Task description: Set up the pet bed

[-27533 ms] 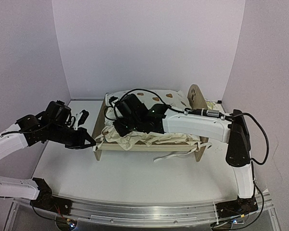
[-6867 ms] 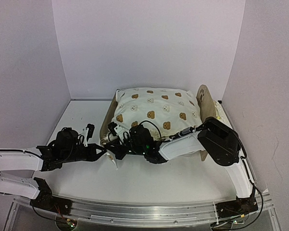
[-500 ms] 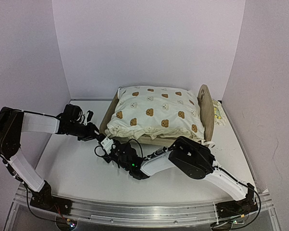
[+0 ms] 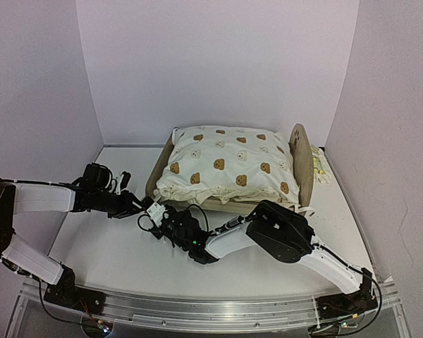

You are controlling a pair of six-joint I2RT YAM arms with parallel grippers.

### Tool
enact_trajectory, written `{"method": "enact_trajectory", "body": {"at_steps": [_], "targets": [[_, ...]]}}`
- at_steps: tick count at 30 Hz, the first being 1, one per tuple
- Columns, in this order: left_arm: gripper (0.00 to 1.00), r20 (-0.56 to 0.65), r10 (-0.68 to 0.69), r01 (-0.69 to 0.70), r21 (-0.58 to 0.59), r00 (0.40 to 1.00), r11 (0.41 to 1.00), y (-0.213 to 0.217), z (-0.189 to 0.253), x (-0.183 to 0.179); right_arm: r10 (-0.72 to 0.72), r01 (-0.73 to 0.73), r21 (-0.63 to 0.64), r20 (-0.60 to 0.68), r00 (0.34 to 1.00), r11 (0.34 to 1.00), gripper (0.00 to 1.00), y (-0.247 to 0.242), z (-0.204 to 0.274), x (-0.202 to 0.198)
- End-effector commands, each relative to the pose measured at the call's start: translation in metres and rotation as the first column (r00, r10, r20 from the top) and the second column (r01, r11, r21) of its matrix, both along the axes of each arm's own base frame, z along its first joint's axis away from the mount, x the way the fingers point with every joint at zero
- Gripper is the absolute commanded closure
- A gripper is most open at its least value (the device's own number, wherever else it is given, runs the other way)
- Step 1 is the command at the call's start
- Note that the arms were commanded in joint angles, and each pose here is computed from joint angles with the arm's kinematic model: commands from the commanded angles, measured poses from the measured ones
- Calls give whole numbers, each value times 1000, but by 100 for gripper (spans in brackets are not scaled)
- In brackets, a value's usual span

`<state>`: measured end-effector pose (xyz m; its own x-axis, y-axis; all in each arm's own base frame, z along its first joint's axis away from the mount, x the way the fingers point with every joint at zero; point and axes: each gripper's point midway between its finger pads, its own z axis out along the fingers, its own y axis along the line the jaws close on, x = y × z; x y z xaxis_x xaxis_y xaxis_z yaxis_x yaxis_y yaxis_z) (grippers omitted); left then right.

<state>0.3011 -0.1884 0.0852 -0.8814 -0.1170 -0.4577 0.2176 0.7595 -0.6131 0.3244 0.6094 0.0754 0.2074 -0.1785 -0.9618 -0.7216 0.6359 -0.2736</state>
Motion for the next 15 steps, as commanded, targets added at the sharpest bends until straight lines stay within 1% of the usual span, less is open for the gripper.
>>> {"method": "enact_trajectory", "body": {"at_steps": [1,5,7,10,15], "targets": [[71,0,-34,34,-40,999,999,-11,0,-10,-42,38,98,44,998,994,100,-3,36,8],[72,17,-12,13,-26,1000,1000,-9,2,-7,-27,22,105,48,998,994,100,0,37,6],[71,37,12,-12,-12,999,1000,-5,6,-2,-19,14,108,49,999,994,100,0,35,5],[60,68,51,-52,3,996,999,-1,12,7,-6,-1,121,55,998,993,100,-1,36,2],[53,108,76,-79,20,991,997,1,20,19,15,-22,129,60,998,991,100,-2,35,-3]]}}
